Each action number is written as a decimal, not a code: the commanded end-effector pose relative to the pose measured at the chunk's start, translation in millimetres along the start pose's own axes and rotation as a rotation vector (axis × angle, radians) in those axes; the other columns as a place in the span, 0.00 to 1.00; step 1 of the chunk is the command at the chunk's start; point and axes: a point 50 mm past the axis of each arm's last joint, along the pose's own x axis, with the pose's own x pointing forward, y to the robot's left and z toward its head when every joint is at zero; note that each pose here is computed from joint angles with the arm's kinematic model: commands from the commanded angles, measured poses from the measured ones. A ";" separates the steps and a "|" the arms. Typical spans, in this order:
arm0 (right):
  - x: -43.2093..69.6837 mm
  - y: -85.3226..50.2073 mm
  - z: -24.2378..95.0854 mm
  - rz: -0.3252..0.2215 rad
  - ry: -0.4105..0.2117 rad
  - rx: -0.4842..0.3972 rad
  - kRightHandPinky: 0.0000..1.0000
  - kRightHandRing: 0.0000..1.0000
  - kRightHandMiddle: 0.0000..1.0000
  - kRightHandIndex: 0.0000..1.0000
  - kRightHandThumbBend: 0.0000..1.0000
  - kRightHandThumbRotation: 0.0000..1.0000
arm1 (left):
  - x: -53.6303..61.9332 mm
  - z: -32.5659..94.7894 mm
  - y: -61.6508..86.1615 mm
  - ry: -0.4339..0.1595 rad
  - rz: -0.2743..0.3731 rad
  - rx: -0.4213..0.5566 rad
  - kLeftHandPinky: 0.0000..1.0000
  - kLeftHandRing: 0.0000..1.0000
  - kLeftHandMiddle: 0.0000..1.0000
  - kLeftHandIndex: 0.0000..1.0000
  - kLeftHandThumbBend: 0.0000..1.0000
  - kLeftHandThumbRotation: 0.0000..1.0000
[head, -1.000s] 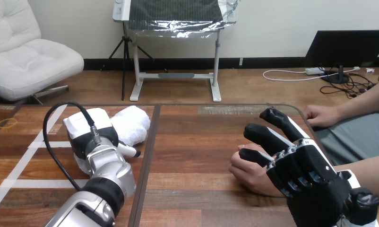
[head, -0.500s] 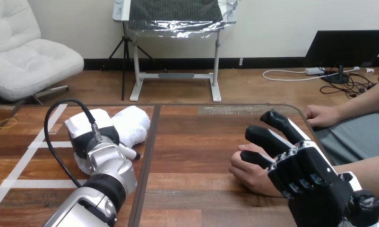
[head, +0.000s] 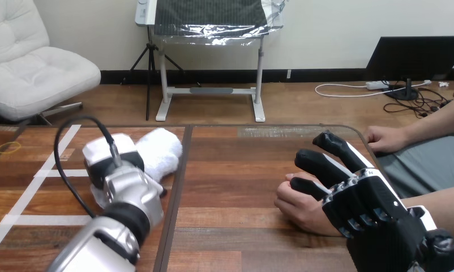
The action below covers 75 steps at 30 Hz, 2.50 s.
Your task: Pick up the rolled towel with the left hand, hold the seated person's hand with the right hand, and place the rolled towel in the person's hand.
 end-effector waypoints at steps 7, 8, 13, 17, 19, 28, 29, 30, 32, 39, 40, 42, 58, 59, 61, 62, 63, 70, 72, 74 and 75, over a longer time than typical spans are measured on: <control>7.1 0.8 14.3 0.005 -0.101 -0.018 0.85 0.89 0.84 0.88 0.79 1.00 | 1.4 8.5 21.1 -0.068 0.033 -0.047 0.20 0.31 0.44 0.59 0.76 0.12; 7.1 1.0 14.6 0.003 -0.101 -0.018 0.85 0.89 0.84 0.88 0.79 1.00 | 1.6 8.0 20.7 -0.070 0.033 -0.055 0.19 0.30 0.42 0.58 0.76 0.10; 7.1 1.4 15.0 0.003 -0.104 -0.018 0.85 0.89 0.84 0.88 0.79 1.00 | 2.5 6.3 19.5 -0.076 0.036 -0.065 0.13 0.21 0.33 0.60 0.72 0.03; 7.1 1.8 15.1 0.000 -0.107 -0.018 0.85 0.89 0.84 0.88 0.79 1.00 | 3.1 4.8 19.1 -0.079 0.043 -0.085 0.10 0.18 0.30 0.63 0.70 0.01; 7.1 1.8 15.1 -0.002 -0.107 -0.019 0.85 0.89 0.84 0.88 0.79 1.00 | 3.3 4.3 19.0 -0.080 0.045 -0.091 0.09 0.17 0.28 0.65 0.68 0.00; 6.8 1.9 15.7 -0.007 -0.108 -0.025 0.85 0.89 0.84 0.88 0.80 1.00 | 4.8 0.2 17.0 -0.078 0.062 -0.116 0.08 0.16 0.27 0.68 0.66 0.00; 6.8 1.9 15.7 -0.007 -0.109 -0.025 0.85 0.89 0.84 0.88 0.80 1.00 | 4.9 -0.2 16.7 -0.078 0.062 -0.122 0.08 0.16 0.27 0.68 0.65 0.00; 6.8 1.9 15.7 -0.008 -0.110 -0.025 0.85 0.89 0.83 0.87 0.80 1.00 | 5.0 -0.4 16.6 -0.078 0.061 -0.126 0.08 0.16 0.27 0.68 0.65 0.00; 6.8 1.6 15.7 -0.004 -0.110 -0.024 0.85 0.88 0.84 0.88 0.80 1.00 | 5.2 -1.1 15.8 -0.076 0.062 -0.127 0.08 0.16 0.28 0.67 0.64 0.00; 6.6 1.3 15.9 -0.005 -0.108 -0.018 0.85 0.89 0.84 0.88 0.80 1.00 | 5.2 -1.8 14.9 -0.079 0.080 -0.155 0.10 0.18 0.29 0.63 0.64 0.00; 6.6 1.3 16.0 -0.005 -0.108 -0.018 0.85 0.89 0.84 0.88 0.80 1.00 | 5.2 -2.0 14.8 -0.081 0.082 -0.156 0.10 0.18 0.29 0.63 0.64 0.00; 6.6 1.3 16.1 -0.006 -0.107 -0.018 0.85 0.89 0.84 0.88 0.80 1.00 | 5.3 -2.2 14.6 -0.083 0.084 -0.157 0.11 0.19 0.30 0.62 0.64 0.00; 5.7 -0.2 13.6 -0.001 -0.094 -0.006 0.86 0.90 0.85 0.88 0.78 1.00 | 2.6 -2.8 16.4 -0.137 0.195 -0.318 0.14 0.22 0.33 0.58 0.69 0.00; 5.6 -0.3 13.3 -0.003 -0.092 -0.008 0.86 0.90 0.85 0.88 0.79 1.00 | 2.1 -2.9 17.1 -0.145 0.204 -0.342 0.14 0.22 0.32 0.58 0.68 0.00; 5.1 -0.9 12.6 -0.004 -0.090 -0.011 0.86 0.90 0.85 0.88 0.79 1.00 | 0.8 -3.0 18.5 -0.155 0.220 -0.384 0.13 0.21 0.31 0.57 0.67 0.00; 4.9 -1.2 12.2 -0.004 -0.090 -0.013 0.86 0.90 0.85 0.88 0.79 1.00 | 0.3 -3.1 19.0 -0.157 0.224 -0.399 0.13 0.20 0.30 0.55 0.66 0.00; 4.7 -1.4 12.0 -0.004 -0.090 -0.015 0.86 0.90 0.85 0.88 0.79 1.00 | -0.2 -3.2 19.3 -0.159 0.227 -0.408 0.12 0.20 0.29 0.52 0.65 0.00; 4.2 -4.7 9.7 -0.009 -0.079 -0.054 0.85 0.88 0.84 0.88 0.78 1.00 | -11.6 -6.9 24.7 -0.244 0.330 -0.600 0.10 0.16 0.25 0.44 0.69 0.00; 4.2 -5.2 9.4 -0.011 -0.078 -0.059 0.83 0.88 0.85 0.88 0.77 1.00 | -15.1 -7.9 26.4 -0.255 0.341 -0.629 0.09 0.15 0.25 0.42 0.70 0.00; 4.8 -6.9 9.2 -0.008 -0.070 -0.103 0.82 0.88 0.85 0.89 0.75 1.00 | -19.4 -10.4 27.4 -0.293 0.373 -0.691 0.09 0.15 0.24 0.42 0.70 0.00; 4.9 -7.3 9.2 -0.008 -0.068 -0.116 0.82 0.88 0.85 0.89 0.74 1.00 | -20.6 -11.2 27.6 -0.303 0.383 -0.707 0.08 0.14 0.23 0.41 0.71 0.00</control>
